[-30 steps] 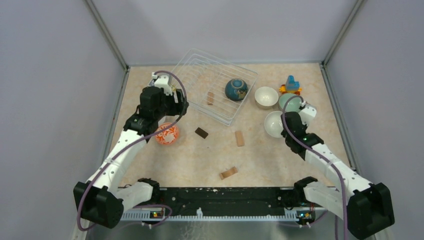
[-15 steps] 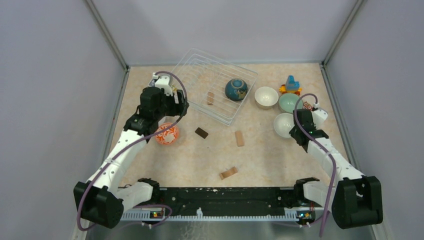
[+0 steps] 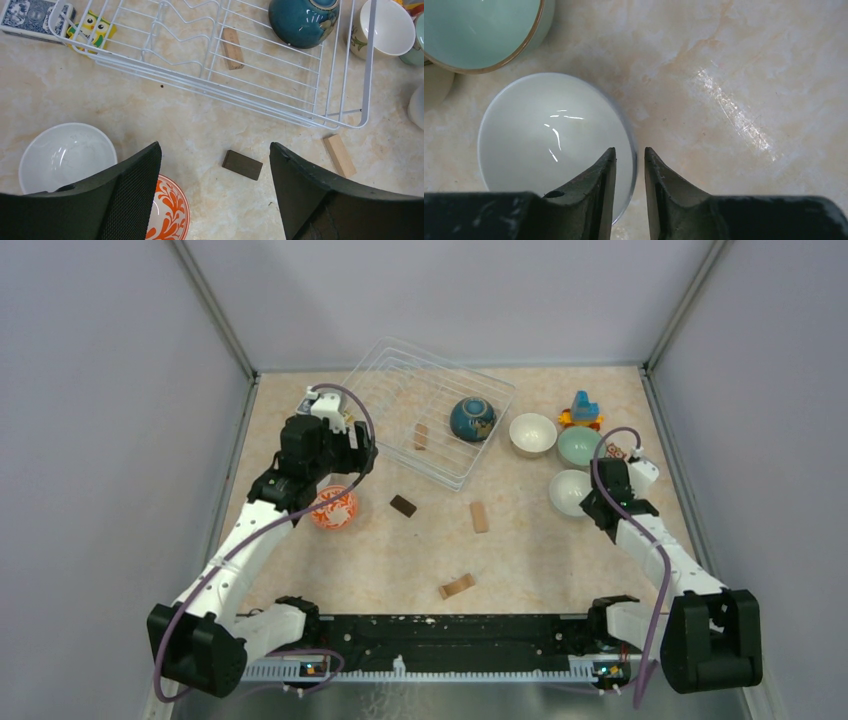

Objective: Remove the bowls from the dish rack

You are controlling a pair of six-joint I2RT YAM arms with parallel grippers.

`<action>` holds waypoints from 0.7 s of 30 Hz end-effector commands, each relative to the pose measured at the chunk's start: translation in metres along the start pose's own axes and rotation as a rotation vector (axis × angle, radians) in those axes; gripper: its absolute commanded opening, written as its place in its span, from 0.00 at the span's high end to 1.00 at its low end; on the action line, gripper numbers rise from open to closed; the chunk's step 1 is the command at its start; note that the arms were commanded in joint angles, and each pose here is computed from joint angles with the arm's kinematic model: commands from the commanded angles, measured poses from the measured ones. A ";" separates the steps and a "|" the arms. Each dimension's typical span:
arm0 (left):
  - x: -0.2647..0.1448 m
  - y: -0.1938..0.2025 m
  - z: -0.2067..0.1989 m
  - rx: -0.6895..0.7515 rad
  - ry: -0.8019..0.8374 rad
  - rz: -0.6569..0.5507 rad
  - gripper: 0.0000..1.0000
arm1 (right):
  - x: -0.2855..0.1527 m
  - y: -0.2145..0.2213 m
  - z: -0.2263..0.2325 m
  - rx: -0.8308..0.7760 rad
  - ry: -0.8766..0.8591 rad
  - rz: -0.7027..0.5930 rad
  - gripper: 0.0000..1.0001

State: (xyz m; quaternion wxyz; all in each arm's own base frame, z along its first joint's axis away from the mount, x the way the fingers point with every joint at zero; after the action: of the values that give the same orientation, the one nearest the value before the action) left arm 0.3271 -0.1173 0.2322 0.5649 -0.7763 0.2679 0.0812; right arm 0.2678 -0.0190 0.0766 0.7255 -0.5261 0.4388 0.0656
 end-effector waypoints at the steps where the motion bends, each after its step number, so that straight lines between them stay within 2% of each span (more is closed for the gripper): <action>1: -0.008 -0.016 -0.007 0.011 0.033 -0.061 0.16 | -0.003 -0.023 0.005 0.034 -0.015 -0.077 0.70; 4: -0.010 -0.017 -0.009 0.011 0.043 -0.062 0.15 | -0.007 -0.029 0.002 0.025 -0.007 -0.098 0.62; 9: -0.012 -0.018 -0.012 0.009 0.058 -0.060 0.15 | -0.021 -0.045 0.002 -0.003 -0.031 -0.144 0.41; 15: -0.009 -0.018 -0.019 -0.004 0.090 -0.047 0.13 | -0.060 -0.071 0.037 -0.080 -0.251 -0.135 0.25; 17: -0.008 -0.018 -0.024 -0.006 0.119 -0.035 0.06 | -0.071 -0.079 0.045 -0.094 -0.296 -0.128 0.18; 18: -0.008 -0.018 -0.027 -0.012 0.136 -0.026 0.02 | -0.076 -0.083 0.050 -0.101 -0.322 -0.129 0.16; 21: -0.007 -0.015 -0.035 -0.057 0.153 0.037 0.01 | -0.089 -0.090 0.052 -0.063 -0.335 -0.116 0.15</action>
State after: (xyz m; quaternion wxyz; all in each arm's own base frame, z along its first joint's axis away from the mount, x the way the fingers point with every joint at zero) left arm 0.3198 -0.1304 0.2372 0.5477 -0.7790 0.2999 0.0572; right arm 0.2965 0.0059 0.1758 0.7594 -0.5641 0.3074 0.1032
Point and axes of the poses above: each gripper's point midway between its finger pads, its own x axis out along the fingers, its own z axis along the line the jaws close on, y = z × x, the point moved 1 cm from there along -x, back along the fingers, and after that the axes turned 10 degrees about -x, right-handed, at the moved point
